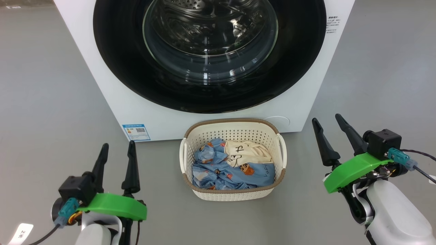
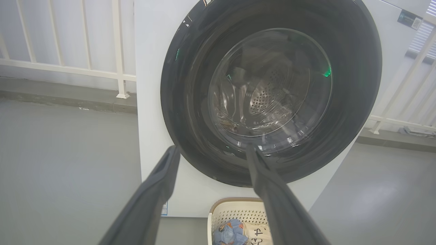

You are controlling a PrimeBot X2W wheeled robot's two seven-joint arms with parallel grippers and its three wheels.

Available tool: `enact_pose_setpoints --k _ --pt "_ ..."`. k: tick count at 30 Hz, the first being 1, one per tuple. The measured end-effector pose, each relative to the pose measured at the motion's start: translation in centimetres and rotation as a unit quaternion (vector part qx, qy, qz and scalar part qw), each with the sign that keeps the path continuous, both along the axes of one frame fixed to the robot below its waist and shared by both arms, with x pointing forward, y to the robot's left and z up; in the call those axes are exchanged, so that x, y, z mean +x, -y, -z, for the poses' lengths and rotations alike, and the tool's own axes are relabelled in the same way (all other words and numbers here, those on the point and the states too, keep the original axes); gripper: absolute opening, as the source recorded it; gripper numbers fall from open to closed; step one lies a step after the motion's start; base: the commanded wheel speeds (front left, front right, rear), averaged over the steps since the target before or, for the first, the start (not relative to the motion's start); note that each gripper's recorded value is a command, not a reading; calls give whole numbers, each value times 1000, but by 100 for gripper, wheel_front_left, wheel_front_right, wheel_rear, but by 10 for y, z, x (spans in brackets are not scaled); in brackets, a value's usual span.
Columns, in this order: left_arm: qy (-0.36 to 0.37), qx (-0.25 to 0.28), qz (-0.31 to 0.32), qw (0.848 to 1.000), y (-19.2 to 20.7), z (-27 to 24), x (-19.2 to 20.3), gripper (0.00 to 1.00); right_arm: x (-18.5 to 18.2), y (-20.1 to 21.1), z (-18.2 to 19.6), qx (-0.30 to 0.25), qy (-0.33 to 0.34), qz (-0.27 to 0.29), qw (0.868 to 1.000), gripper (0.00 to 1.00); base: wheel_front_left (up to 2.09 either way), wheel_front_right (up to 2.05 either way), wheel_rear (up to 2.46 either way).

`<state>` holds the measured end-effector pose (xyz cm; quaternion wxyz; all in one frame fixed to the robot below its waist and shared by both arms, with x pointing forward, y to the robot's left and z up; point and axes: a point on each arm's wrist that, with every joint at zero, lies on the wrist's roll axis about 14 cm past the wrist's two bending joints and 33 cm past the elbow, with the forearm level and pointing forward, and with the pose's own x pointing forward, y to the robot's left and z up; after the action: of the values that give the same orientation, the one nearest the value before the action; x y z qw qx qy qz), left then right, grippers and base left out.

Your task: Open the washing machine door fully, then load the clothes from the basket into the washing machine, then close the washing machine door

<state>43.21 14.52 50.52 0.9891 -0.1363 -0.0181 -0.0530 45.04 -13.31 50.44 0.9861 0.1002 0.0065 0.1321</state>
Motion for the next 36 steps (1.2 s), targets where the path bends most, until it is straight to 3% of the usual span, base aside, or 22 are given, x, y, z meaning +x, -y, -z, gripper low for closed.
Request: enact_pose_setpoints --k 21,36 --pt "-1 11 -1 1000 -1 1 1 100 0 0 1 1 -2 0 1000 100 5 5 -10" --pt "-5 11 -2 1000 -1 5 2 100 1 0 6 5 -8 0 1000 100 93 93 -186"
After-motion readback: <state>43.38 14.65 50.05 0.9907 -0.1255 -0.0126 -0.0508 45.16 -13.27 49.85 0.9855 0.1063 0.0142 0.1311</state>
